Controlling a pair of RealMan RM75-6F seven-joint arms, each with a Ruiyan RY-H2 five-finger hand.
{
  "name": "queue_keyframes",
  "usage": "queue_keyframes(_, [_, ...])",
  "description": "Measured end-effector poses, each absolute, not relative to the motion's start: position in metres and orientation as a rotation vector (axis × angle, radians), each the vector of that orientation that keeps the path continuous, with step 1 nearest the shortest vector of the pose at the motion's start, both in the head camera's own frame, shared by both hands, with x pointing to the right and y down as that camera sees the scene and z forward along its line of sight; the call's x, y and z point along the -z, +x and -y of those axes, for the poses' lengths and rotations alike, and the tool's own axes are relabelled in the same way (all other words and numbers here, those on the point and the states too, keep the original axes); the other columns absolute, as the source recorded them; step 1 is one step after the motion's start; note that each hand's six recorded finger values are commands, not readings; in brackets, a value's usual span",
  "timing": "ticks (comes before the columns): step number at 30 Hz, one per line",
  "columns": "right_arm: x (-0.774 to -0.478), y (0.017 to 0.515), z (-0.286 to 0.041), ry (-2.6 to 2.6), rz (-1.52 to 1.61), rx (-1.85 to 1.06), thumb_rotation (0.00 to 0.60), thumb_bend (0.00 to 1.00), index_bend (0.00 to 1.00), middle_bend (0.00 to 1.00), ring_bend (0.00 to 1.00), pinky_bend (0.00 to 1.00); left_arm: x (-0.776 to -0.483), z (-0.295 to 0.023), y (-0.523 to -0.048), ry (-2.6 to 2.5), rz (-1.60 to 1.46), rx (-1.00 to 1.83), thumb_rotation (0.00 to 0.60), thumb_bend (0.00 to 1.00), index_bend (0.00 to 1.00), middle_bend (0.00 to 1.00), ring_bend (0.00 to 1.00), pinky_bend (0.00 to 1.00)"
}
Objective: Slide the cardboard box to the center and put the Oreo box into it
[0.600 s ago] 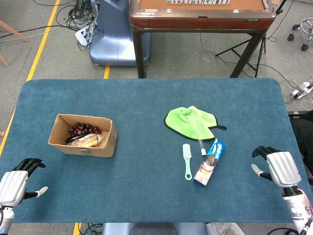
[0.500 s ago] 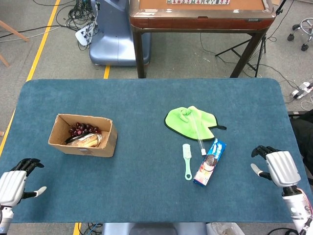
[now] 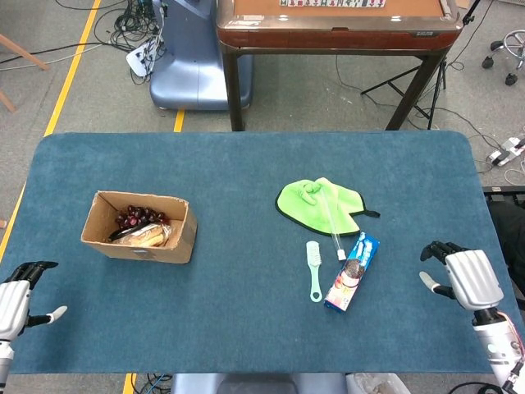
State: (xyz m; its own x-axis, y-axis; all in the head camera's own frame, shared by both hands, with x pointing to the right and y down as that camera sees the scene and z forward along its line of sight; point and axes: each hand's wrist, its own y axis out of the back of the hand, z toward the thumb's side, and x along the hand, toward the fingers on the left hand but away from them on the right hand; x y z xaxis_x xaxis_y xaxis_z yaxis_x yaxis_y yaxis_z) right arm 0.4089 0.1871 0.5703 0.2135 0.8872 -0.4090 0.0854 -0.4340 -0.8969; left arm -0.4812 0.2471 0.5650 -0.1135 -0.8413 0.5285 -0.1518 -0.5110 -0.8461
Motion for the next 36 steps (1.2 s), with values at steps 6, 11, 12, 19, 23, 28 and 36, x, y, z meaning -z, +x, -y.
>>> queue_keyframes(6, [-0.567,0.408,-0.190,-1.710,0.917,-1.294,0.600,0.23,0.52,0.49,0.51,0.73,-0.573,-0.238,-0.482,-1.646,-1.095,1.675,0.600,0.02,0.03,0.18,0.18,0.39])
queue_keyframes(11, [-0.565,0.408,-0.193,-1.703,0.923,-1.291,0.600,0.23,0.52,0.49,0.51,0.73,-0.579,-0.225,-0.478,-1.683,-1.123,1.642,0.600,0.02,0.00,0.08,0.12,0.33])
queue_keyframes(12, [-0.564,0.408,-0.194,-1.701,0.923,-1.290,0.600,0.23,0.52,0.49,0.51,0.73,-0.582,-0.222,-0.477,-1.702,-1.132,1.636,0.600,0.02,0.00,0.07,0.11,0.32])
queue_keyframes(19, [-0.561,0.409,-0.196,-1.695,0.931,-1.285,0.600,0.23,0.52,0.49,0.51,0.73,-0.594,-0.198,-0.470,-1.828,-1.245,1.572,0.600,0.02,0.00,0.01,0.02,0.21])
queue_keyframes(23, [-0.560,0.409,-0.196,-1.696,0.932,-1.284,0.600,0.23,0.52,0.49,0.51,0.73,-0.599,-0.187,-0.466,-1.908,-1.335,1.529,0.600,0.02,0.00,0.00,0.01,0.20])
queue_keyframes(28, [-0.560,0.408,-0.197,-1.701,0.929,-1.277,0.600,0.23,0.52,0.49,0.51,0.73,-0.607,-0.172,-0.462,-2.019,-1.467,1.487,0.600,0.02,0.00,0.00,0.02,0.20])
queue_keyframes(36, [-0.561,0.407,-0.196,-1.704,0.924,-1.281,0.600,0.23,0.52,0.49,0.51,0.73,-0.626,-0.157,-0.468,-2.072,-1.567,1.551,0.600,0.02,0.00,0.00,0.00,0.14])
